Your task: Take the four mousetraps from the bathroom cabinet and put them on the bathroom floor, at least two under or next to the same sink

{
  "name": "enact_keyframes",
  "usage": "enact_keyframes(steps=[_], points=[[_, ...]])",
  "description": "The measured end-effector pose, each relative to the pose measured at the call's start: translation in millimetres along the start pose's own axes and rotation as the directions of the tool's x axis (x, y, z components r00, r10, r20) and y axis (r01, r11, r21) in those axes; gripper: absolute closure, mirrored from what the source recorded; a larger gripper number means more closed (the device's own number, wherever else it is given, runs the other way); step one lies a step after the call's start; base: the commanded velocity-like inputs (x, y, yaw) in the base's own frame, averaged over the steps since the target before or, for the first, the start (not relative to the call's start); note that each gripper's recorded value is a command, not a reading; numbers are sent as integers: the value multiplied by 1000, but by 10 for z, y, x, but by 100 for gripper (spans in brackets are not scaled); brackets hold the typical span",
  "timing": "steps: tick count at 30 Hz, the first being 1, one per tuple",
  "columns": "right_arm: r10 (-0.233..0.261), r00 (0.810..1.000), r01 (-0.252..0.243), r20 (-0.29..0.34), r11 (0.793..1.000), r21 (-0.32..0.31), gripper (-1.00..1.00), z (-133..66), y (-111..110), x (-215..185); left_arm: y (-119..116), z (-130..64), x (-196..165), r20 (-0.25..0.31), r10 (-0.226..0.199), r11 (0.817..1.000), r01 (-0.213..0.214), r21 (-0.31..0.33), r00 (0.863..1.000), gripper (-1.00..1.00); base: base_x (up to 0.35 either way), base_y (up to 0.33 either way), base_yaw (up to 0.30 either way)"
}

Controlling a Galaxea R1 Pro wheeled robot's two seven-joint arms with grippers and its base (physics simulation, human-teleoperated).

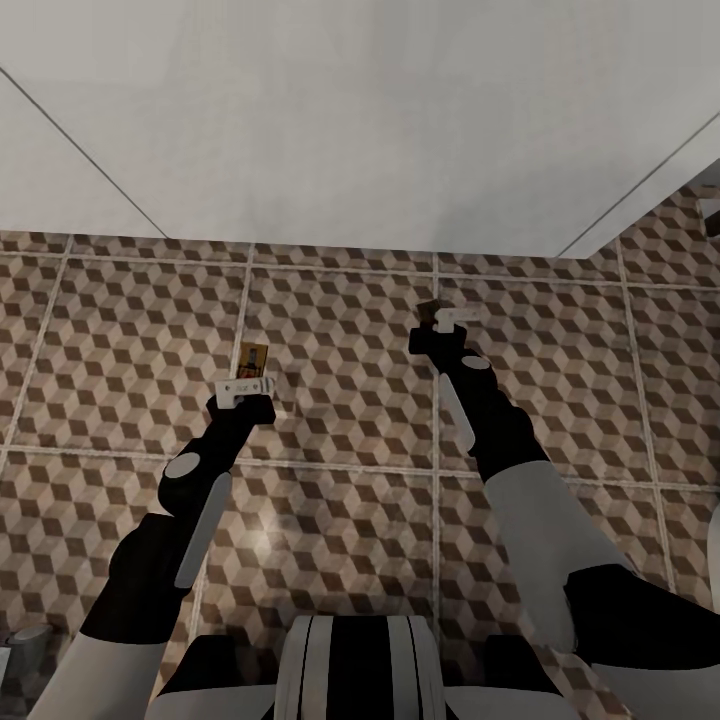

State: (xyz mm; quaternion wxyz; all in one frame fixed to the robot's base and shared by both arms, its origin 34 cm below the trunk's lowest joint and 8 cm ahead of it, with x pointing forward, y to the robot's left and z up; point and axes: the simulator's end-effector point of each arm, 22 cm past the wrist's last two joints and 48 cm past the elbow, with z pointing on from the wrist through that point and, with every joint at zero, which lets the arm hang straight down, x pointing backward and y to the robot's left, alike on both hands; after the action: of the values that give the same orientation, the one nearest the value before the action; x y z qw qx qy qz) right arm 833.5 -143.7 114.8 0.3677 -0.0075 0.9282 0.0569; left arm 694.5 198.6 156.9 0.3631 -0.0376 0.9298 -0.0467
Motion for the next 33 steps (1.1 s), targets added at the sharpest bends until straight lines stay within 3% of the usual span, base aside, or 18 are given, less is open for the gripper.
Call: enact_keyframes(steps=[33], points=[[-2,1000,2,0,1000,0,100,0,-5,1,-6,0,2,-1,-1,1000,1,1,1000,100,0,0,0]])
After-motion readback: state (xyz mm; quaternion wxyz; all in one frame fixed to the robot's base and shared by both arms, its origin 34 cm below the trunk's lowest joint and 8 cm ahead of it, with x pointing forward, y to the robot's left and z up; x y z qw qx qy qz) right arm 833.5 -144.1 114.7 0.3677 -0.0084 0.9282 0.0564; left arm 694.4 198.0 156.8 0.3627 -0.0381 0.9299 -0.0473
